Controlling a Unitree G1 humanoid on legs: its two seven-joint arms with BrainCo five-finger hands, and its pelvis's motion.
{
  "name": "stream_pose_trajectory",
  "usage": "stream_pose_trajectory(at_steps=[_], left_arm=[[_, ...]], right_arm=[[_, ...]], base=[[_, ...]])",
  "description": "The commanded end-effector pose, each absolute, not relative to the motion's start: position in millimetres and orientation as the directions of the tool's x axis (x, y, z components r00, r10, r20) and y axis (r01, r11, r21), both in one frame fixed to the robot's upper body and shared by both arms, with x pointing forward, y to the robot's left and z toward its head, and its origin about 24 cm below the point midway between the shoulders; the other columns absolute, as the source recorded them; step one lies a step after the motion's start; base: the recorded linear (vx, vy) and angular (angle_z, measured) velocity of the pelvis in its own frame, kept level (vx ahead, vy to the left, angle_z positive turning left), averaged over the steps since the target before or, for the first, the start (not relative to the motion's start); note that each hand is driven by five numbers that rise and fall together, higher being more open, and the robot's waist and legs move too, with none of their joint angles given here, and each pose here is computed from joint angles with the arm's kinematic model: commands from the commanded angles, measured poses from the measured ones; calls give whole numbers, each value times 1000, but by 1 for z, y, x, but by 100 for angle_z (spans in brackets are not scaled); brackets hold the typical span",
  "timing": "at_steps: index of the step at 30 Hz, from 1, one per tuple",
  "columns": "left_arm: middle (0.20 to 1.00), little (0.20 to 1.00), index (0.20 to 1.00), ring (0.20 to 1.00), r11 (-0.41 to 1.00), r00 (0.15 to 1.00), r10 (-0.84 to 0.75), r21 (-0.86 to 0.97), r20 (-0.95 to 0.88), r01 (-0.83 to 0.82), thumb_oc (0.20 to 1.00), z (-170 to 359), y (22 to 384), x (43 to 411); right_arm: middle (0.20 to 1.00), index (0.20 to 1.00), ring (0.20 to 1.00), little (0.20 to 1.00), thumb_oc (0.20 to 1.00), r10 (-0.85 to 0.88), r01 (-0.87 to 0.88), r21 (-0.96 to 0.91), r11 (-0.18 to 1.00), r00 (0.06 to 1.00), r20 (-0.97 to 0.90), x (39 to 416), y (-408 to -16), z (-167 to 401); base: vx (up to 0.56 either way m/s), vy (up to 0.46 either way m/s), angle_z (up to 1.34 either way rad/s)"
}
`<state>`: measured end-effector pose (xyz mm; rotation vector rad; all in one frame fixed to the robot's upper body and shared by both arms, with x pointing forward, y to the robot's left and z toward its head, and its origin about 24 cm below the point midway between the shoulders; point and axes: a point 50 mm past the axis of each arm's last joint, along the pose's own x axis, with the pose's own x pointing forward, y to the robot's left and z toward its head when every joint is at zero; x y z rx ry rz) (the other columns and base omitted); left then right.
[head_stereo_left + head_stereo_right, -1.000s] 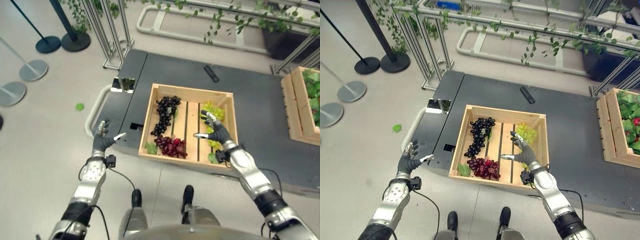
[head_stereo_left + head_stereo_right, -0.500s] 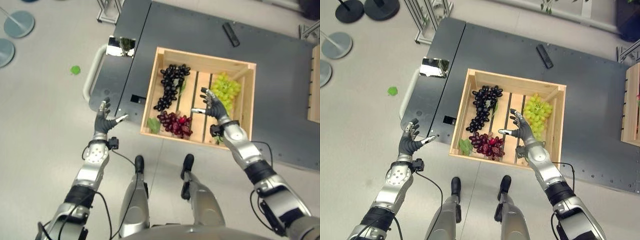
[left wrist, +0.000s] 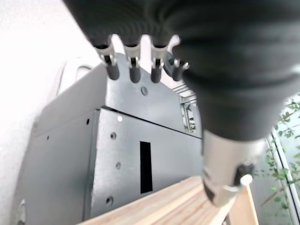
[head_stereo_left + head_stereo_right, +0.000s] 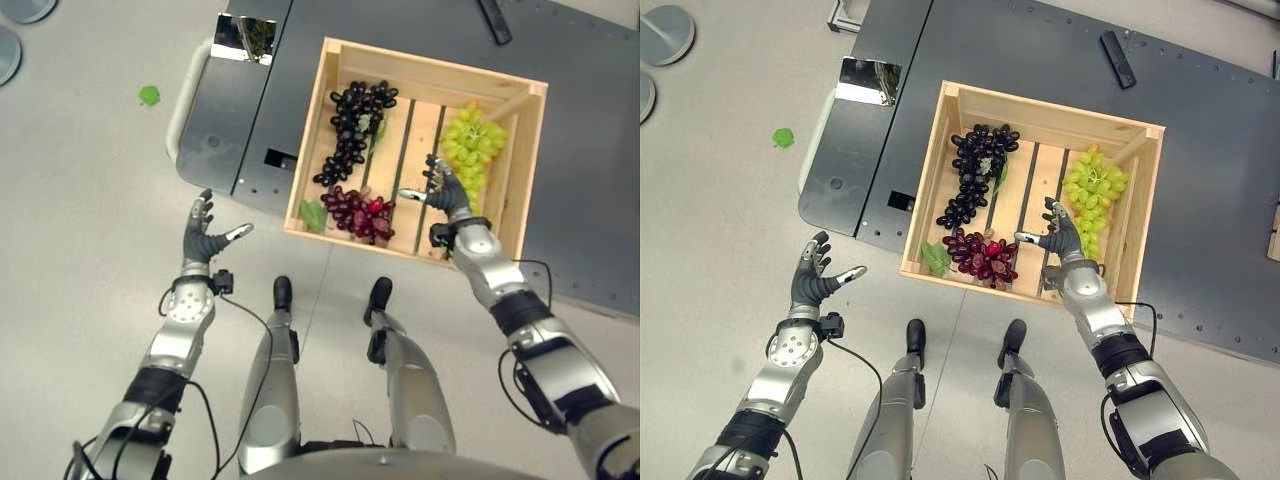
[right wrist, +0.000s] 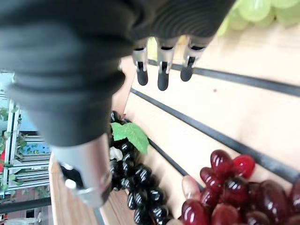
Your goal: Pick up the fruits from the basket on one side to the basket on the other side
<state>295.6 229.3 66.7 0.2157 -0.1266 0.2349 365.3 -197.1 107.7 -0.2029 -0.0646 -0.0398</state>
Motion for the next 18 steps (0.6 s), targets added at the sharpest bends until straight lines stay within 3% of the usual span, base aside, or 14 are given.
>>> stream_pose_trajectory(at_steps=[1, 18], left_arm=[[1000, 1000, 1000, 1000, 947, 937, 227, 163, 265, -276, 1000, 92, 235, 293], [1000, 1000, 1000, 1000, 941, 940, 237, 183, 247, -285, 1000, 86, 241, 288]], right_arm=[[1000, 1000, 1000, 1000, 1000, -80, 116, -203, 972, 981, 177, 363, -216, 132], [1000, 1000, 1000, 1000, 1000, -189, 232, -200, 952, 959, 214, 354, -254, 141]], base=[[0, 0, 0], [1, 2, -1]])
